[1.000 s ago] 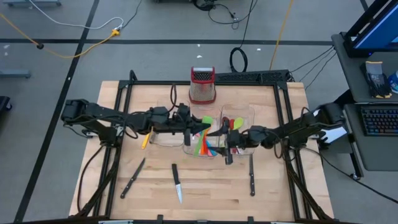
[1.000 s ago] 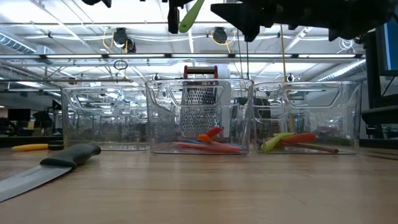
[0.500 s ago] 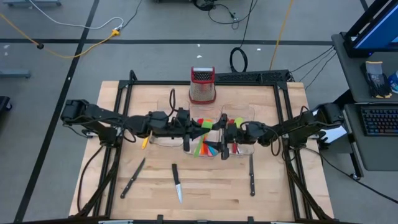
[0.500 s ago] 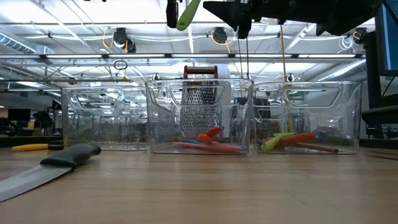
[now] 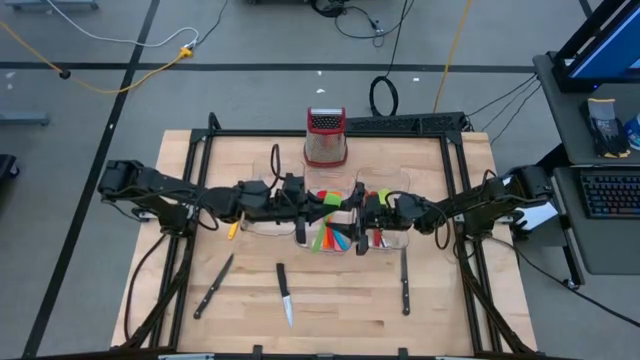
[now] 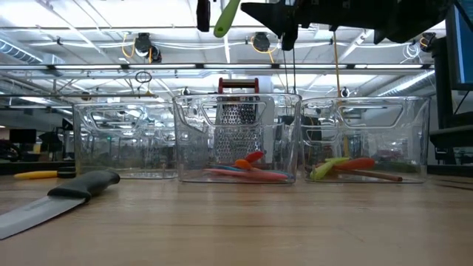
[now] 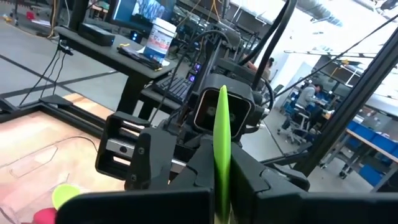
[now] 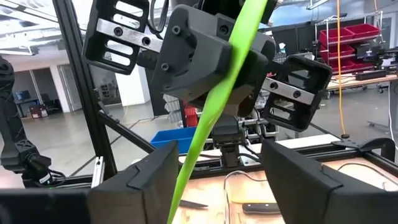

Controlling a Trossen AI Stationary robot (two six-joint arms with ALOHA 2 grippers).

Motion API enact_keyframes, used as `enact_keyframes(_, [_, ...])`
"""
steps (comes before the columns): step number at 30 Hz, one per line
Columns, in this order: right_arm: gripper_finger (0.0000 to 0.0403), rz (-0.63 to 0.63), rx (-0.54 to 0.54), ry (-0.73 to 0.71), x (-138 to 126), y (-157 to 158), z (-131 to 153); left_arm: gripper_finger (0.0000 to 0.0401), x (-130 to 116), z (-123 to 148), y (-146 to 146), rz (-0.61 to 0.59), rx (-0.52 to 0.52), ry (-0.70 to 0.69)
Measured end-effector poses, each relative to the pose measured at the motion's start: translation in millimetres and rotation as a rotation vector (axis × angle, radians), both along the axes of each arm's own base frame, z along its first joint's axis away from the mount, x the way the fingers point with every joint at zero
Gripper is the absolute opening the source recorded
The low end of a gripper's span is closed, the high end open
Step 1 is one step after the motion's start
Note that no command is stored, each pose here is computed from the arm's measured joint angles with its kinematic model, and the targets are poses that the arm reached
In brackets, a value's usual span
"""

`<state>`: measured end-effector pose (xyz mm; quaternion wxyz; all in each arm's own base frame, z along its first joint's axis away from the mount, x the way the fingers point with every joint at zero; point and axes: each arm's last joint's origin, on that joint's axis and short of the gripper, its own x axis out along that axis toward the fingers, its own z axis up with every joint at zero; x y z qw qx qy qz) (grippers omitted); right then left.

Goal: Pick & Place Kitchen Items
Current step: Put the green spatula into the middle transparent bin

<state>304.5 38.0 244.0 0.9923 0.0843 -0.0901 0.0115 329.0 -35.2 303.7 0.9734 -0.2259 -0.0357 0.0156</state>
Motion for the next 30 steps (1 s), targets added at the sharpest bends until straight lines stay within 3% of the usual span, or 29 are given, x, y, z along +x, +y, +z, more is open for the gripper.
enact_keyframes(7, [0.0204, 0.002, 0.010, -0.012, 1.4, 0.2, 3.7, 0.0007, 5.9, -7.1, -0.8, 0.000, -0.002, 0.002])
enact_keyframes(16, [0.0182, 0.004, 0.030, 0.077, 5.7, 0.7, 0.3, 0.0007, 9.6, -12.0, -1.4, -0.008, -0.003, 0.006])
enact_keyframes(23, [0.0114, 0.008, 0.039, 0.095, 6.0, 1.1, -1.2, 0.0011, 9.5, -11.6, -1.1, -0.006, -0.002, 0.002])
enact_keyframes(30, [0.0015, 0.014, 0.048, 0.100, 6.0, 1.5, -1.8, 0.0024, 9.5, -12.0, -1.6, -0.016, 0.011, 0.007])
